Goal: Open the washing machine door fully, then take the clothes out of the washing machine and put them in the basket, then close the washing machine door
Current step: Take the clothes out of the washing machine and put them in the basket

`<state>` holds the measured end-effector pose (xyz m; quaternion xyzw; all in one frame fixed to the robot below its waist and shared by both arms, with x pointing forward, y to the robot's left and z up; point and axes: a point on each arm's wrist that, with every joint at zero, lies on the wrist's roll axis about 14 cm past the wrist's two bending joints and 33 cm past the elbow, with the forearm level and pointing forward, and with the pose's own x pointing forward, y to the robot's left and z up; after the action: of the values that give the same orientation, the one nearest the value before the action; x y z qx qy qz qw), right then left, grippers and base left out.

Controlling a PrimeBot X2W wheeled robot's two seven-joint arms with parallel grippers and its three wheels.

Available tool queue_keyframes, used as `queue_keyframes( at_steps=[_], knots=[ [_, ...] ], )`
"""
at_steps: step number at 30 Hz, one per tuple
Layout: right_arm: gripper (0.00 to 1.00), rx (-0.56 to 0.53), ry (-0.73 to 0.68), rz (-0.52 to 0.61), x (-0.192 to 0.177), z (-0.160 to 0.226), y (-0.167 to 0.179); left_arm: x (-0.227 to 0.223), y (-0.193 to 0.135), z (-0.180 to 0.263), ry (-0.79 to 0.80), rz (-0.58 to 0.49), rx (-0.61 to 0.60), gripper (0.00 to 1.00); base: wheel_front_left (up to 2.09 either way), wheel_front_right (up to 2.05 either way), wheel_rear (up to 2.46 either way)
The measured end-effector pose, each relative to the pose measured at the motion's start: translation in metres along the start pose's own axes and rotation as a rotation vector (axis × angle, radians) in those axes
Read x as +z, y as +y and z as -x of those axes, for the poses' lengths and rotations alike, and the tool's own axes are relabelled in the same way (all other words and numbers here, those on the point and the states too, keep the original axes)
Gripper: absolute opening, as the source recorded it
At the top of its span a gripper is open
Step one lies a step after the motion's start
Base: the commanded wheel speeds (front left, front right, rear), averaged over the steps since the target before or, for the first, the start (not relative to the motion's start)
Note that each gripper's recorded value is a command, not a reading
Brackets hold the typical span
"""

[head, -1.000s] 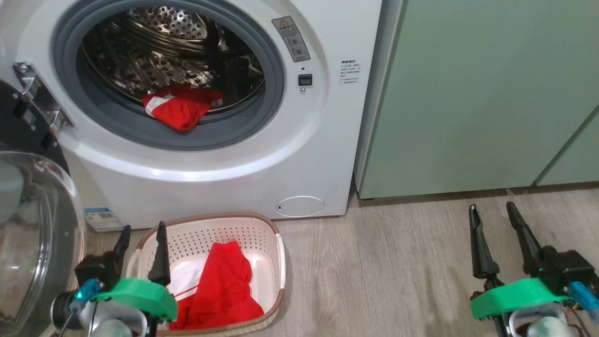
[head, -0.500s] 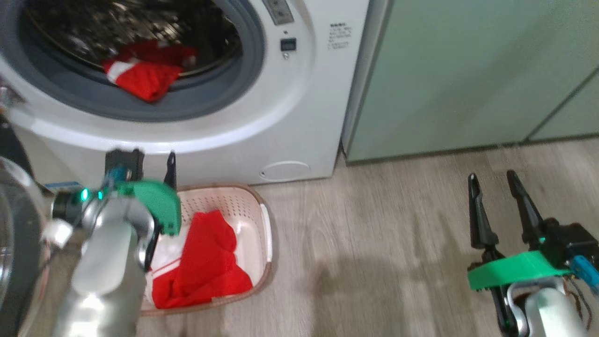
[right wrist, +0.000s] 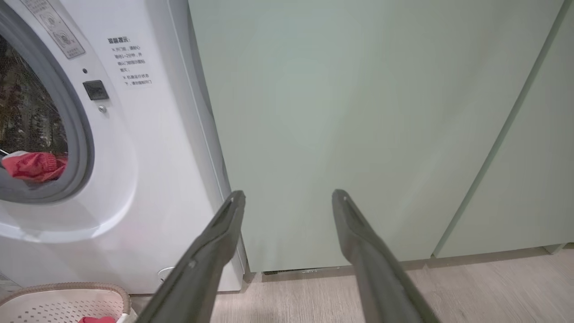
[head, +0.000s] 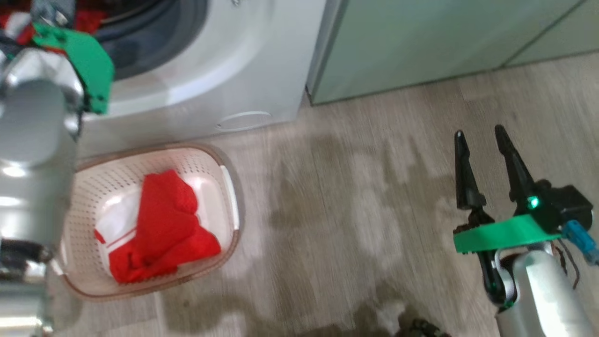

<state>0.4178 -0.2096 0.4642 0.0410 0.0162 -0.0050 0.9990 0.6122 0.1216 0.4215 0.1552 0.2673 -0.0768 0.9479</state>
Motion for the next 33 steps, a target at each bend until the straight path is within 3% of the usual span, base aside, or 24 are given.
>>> queue_keyframes(
  at_steps=[12, 19, 24, 25, 26, 27, 28, 29, 33],
  knots=[
    [1.00, -0.026, 0.075, 0.039, -0.033, -0.025, -0.015, -0.008, 0.003, -0.078, 0.179, -0.041, 0.034, 1.00, 0.00, 0.00, 0.00],
    [1.00, -0.053, 0.120, 0.037, -0.050, -0.026, -0.025, -0.046, 0.006, -0.104, 0.287, -0.076, 0.054, 1.00, 0.00, 0.00, 0.00],
    [1.00, -0.058, 0.116, 0.039, -0.051, -0.032, -0.028, -0.047, 0.017, -0.115, 0.295, -0.078, 0.085, 1.00, 0.00, 0.00, 0.00],
    [1.00, -0.058, 0.117, 0.040, -0.052, -0.033, -0.028, -0.048, 0.017, -0.116, 0.300, -0.076, 0.085, 0.95, 0.00, 0.00, 0.00],
    [1.00, -0.057, 0.118, 0.040, -0.053, -0.033, -0.028, -0.051, 0.016, -0.117, 0.310, -0.077, 0.085, 0.58, 0.00, 0.00, 0.00],
    [1.00, -0.056, 0.118, 0.040, -0.053, -0.034, -0.028, -0.052, 0.016, -0.118, 0.314, -0.078, 0.084, 0.41, 0.00, 0.00, 0.00],
    [1.00, -0.057, 0.119, 0.040, -0.054, -0.035, -0.028, -0.053, 0.015, -0.118, 0.316, -0.078, 0.079, 0.31, 0.00, 0.00, 0.00],
    [1.00, -0.056, 0.119, 0.040, -0.055, -0.036, -0.027, -0.053, 0.013, -0.118, 0.318, -0.080, 0.073, 0.00, 0.00, 0.00, 0.00],
    [1.00, -0.046, 0.111, 0.033, -0.054, -0.040, -0.024, -0.051, 0.014, -0.115, 0.280, -0.080, 0.064, 0.00, 0.00, 0.00, 0.00]
  ],
)
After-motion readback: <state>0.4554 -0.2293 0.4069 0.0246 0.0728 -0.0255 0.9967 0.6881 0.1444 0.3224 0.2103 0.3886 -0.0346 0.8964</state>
